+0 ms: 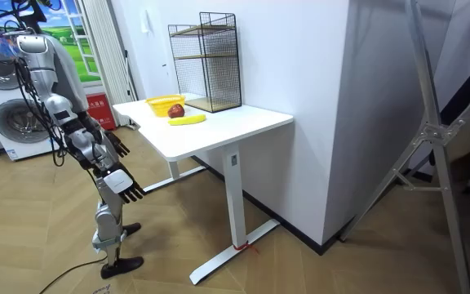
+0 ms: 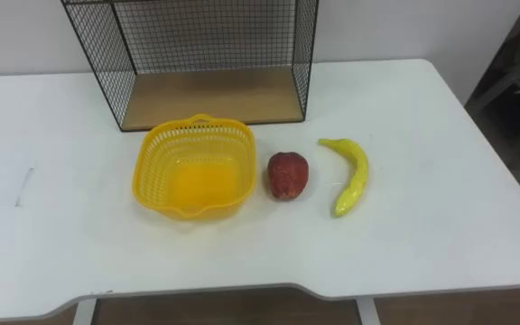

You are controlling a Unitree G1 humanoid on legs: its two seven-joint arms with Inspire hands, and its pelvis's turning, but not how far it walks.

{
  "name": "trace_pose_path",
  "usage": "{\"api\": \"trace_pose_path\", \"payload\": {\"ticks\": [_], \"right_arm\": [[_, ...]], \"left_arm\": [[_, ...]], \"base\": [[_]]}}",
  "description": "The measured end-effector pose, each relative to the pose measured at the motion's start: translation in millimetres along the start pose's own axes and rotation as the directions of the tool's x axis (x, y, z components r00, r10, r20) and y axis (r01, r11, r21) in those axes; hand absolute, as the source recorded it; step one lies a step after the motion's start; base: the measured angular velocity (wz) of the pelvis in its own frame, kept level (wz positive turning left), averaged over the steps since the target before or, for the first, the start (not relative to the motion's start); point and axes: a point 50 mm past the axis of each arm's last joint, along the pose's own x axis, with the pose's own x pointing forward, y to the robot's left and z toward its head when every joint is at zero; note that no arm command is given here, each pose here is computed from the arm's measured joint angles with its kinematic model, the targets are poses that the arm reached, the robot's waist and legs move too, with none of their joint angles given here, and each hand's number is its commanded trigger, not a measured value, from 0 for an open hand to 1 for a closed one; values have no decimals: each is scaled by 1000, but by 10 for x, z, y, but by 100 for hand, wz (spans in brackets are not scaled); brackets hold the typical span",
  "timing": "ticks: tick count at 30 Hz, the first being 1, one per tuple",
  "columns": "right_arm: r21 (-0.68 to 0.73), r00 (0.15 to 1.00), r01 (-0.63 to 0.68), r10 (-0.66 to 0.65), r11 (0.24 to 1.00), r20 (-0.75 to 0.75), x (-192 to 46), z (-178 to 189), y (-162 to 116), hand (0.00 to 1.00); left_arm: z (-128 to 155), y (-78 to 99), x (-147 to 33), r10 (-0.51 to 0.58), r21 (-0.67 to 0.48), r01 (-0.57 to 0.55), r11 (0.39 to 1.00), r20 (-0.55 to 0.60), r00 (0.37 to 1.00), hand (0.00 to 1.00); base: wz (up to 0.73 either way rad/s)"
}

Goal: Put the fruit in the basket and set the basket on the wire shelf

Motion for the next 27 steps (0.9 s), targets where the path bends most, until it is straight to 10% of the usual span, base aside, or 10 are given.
{"api": "trace_pose_path", "payload": {"ticks": [17,27], "right_arm": [[-7,998,62,-62,998,-2,-3,-4,-42,0],[236,993,104,-87,966,-79,-29,-178,-87,0]], "left_arm": [[-27,19,-3,9,-15,-9,1000,-13,1000,0],[-38,38,-6,17,-29,-17,999,-19,1000,0]], "base": [[-1],[0]]}}
